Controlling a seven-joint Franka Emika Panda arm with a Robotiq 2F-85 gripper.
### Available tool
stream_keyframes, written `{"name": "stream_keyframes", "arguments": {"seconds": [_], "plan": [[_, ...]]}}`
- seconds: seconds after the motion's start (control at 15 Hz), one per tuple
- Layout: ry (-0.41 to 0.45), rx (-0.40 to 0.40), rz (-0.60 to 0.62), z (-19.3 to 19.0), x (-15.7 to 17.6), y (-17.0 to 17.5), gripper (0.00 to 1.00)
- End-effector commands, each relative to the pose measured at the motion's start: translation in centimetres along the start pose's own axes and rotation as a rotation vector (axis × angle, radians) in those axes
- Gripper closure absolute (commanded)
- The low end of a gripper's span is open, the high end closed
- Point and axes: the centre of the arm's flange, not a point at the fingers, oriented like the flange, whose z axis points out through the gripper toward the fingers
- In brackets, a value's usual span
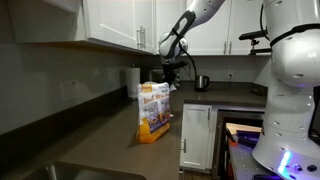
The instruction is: Pick one packet of snacks on the counter and put it in the big pack
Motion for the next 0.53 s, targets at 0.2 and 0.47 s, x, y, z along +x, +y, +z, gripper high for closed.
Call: {"name": "stream_keyframes", "arguments": {"seconds": [0.2, 0.47], "plan": [[-0.015, 0.087, -0.08, -10.9, -6.6, -0.3, 0.95], [0.026, 0.158, -0.164, -16.5, -10.1, -2.5, 0.95]]}}
